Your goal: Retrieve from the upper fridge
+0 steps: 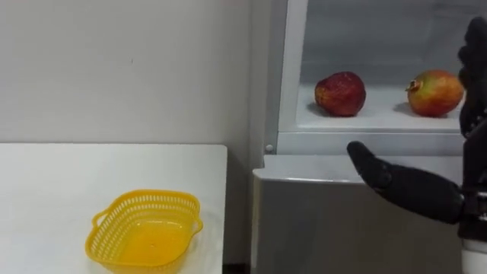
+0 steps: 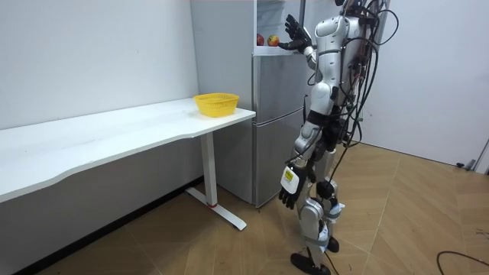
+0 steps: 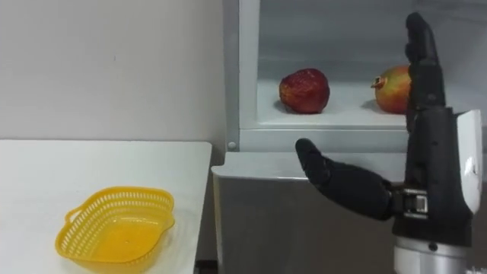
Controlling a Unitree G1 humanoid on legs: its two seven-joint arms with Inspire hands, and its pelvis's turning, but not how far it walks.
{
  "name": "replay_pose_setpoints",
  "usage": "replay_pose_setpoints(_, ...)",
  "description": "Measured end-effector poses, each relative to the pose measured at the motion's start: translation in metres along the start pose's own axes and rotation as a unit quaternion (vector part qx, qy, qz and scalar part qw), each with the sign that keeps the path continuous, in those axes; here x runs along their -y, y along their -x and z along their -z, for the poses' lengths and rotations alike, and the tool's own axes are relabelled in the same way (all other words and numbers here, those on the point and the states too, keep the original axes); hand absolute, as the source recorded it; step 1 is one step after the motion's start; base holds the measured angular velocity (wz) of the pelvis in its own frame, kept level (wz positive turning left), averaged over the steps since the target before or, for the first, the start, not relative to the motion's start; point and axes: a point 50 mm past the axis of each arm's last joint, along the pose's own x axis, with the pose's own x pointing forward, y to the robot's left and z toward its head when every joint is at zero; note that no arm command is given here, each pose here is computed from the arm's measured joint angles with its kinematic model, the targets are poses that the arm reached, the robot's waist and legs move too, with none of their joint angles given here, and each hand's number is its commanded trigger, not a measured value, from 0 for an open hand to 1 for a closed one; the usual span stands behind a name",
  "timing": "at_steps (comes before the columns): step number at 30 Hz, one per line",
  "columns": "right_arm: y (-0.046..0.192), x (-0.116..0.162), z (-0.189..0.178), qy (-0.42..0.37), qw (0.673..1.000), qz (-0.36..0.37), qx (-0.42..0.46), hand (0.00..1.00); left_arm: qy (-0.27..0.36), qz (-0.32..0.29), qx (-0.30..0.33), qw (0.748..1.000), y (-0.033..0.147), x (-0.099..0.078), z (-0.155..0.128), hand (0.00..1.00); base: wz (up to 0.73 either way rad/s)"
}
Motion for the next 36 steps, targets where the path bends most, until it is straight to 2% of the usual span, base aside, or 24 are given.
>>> replay_pose_setpoints(12,-0.029,0.003,0.013,-0.011,0.999,0.040,-0.020,0.00,0.014,0.002,-0.031,0.999,0.001,-0.001,0.010,0.00,0.05)
replay_pose_setpoints(17,-0.044,0.001,0.018,-0.009,0.999,0.041,-0.017,0.00,-0.002,0.001,-0.031,1.000,0.001,-0.002,0.008,0.00,0.06)
replay_pose_setpoints(29,-0.053,0.001,0.043,-0.007,0.997,0.041,-0.063,0.00,-0.011,-0.004,-0.023,1.000,0.001,-0.005,0.003,0.00,0.07)
replay_pose_setpoints(36,-0.066,0.002,0.057,-0.008,0.994,0.045,-0.102,0.00,0.003,-0.006,-0.015,1.000,0.001,-0.011,-0.001,0.00,0.07)
